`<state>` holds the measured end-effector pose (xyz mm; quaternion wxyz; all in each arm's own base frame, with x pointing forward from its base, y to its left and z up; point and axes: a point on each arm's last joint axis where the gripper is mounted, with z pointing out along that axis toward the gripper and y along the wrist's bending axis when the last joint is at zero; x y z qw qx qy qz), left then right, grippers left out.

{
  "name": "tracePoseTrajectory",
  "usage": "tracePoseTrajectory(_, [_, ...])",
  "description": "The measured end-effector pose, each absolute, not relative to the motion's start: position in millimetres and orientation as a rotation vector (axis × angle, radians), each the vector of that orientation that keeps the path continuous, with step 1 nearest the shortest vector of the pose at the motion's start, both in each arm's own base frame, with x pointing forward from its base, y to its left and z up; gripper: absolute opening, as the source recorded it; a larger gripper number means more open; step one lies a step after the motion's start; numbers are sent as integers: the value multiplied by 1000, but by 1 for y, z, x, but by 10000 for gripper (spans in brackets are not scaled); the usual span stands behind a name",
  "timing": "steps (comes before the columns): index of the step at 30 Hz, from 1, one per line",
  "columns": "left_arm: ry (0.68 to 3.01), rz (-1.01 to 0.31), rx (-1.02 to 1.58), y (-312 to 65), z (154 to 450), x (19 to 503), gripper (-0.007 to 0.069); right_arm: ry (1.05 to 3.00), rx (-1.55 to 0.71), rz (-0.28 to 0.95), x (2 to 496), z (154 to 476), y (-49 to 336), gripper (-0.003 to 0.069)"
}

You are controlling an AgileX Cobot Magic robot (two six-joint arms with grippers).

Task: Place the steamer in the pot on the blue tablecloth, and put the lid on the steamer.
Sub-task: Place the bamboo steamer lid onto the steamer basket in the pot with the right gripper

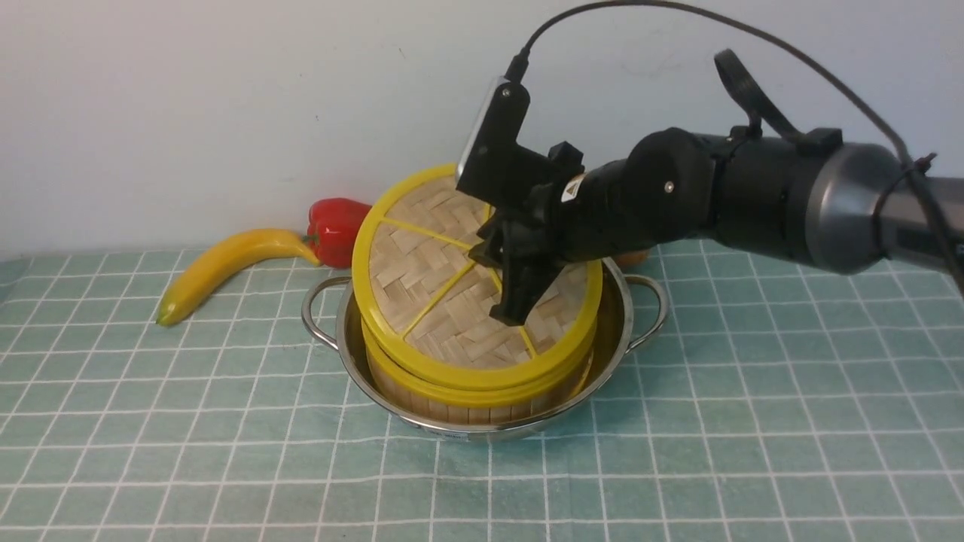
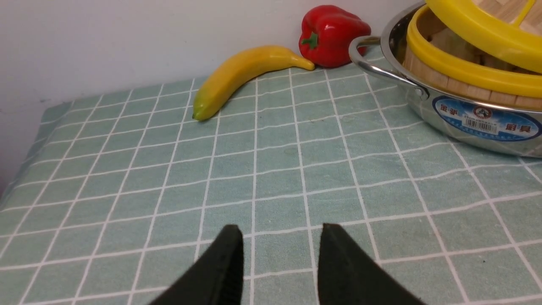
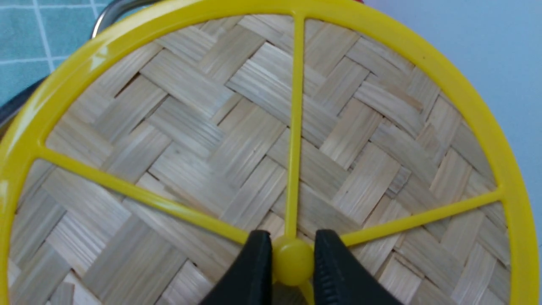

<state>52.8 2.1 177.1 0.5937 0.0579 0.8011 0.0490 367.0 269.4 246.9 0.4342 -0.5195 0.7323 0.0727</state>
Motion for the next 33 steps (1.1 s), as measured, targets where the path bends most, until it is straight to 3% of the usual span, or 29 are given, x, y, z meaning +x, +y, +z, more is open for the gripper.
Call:
tracePoseTrajectory(5, [1862, 114, 135, 2, 177, 53, 243, 1833, -1289, 226, 358, 264, 266, 141])
tracePoseTrajectory(13, [1862, 114, 135, 2, 177, 53, 243, 1873, -1309, 225, 364, 242, 270, 141])
tracePoseTrajectory(33, [1862, 114, 135, 2, 177, 53, 243, 1833, -1291, 183, 368, 243, 270, 141])
